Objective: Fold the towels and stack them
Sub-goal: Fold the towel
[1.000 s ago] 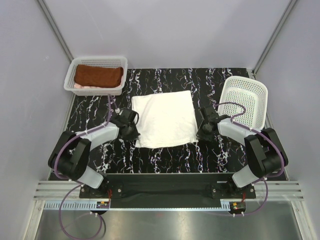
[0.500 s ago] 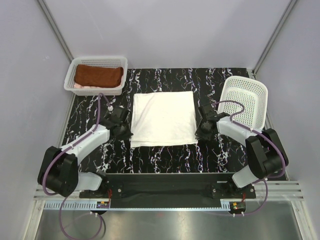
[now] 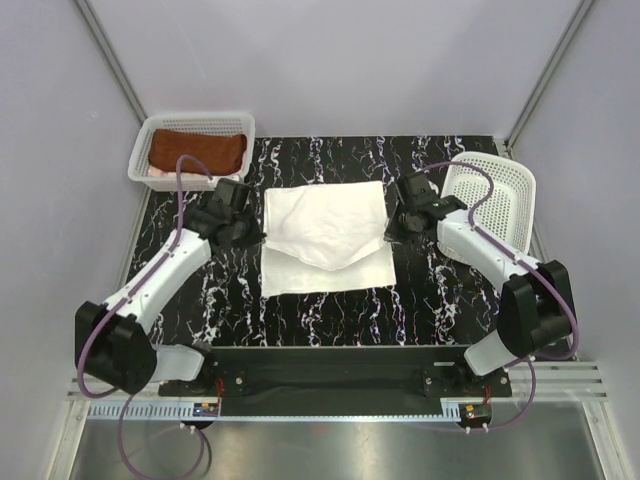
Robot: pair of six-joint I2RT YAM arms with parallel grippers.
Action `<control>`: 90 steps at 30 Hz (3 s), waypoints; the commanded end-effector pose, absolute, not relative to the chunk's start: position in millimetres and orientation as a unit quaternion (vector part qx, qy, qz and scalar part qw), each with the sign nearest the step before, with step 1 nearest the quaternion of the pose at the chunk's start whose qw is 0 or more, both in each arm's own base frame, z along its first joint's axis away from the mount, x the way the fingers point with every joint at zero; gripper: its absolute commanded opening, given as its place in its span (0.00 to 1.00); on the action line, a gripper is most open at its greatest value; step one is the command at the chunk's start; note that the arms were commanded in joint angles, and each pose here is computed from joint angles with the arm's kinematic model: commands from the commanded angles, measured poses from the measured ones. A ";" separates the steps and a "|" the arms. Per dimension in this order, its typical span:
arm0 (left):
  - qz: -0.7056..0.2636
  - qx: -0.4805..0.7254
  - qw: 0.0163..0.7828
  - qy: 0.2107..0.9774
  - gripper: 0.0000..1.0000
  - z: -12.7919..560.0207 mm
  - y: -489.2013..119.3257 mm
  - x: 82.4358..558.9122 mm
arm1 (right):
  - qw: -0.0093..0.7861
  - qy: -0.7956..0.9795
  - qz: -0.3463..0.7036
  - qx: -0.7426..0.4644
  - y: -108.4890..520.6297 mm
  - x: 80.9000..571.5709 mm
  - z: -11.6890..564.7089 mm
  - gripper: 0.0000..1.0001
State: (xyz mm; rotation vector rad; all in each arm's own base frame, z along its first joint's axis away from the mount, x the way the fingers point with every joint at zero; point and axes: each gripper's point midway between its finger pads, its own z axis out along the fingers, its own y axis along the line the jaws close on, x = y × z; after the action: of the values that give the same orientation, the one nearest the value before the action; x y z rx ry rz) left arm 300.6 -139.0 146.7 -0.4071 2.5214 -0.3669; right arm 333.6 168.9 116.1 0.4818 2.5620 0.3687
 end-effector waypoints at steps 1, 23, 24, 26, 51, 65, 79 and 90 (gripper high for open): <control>-0.169 -0.156 0.238 0.944 0.00 126.2 -144.5 262.1 | 0.238 0.947 0.140 0.165 167.8 313.4 103.7 0.00; -0.149 -0.182 0.174 0.956 0.00 26.2 -132.4 213.9 | 0.198 0.963 0.091 0.161 145.2 279.5 27.3 0.00; -0.145 -0.183 0.180 0.956 0.00 30.0 -130.7 215.0 | 0.198 0.963 0.087 0.161 143.8 279.4 28.5 0.00; -0.139 -0.183 0.190 0.954 0.00 43.9 -126.6 215.4 | 0.199 0.963 0.078 0.162 140.3 279.4 29.5 0.00; -0.189 -0.197 0.167 0.947 0.00 26.2 -141.0 186.6 | 0.292 0.871 0.320 -0.233 342.3 261.0 126.9 0.48; -0.178 -0.212 0.160 0.948 0.00 25.8 -134.6 177.5 | 0.251 0.812 0.382 -0.362 419.8 223.1 102.8 0.53; -0.158 -0.218 0.145 0.952 0.00 10.1 -125.8 163.7 | 0.211 0.850 0.349 -0.334 445.4 214.3 50.3 0.40; -0.134 -0.214 0.172 0.952 0.43 35.2 -116.1 178.3 | 0.179 0.891 0.323 -0.265 427.4 201.3 9.6 0.25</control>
State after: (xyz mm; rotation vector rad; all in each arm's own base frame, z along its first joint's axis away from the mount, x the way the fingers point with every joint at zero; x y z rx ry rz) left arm 170.3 -121.7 24.6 -0.6003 2.7446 -0.4108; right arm 208.0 431.1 20.8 -0.8093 2.4856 0.9350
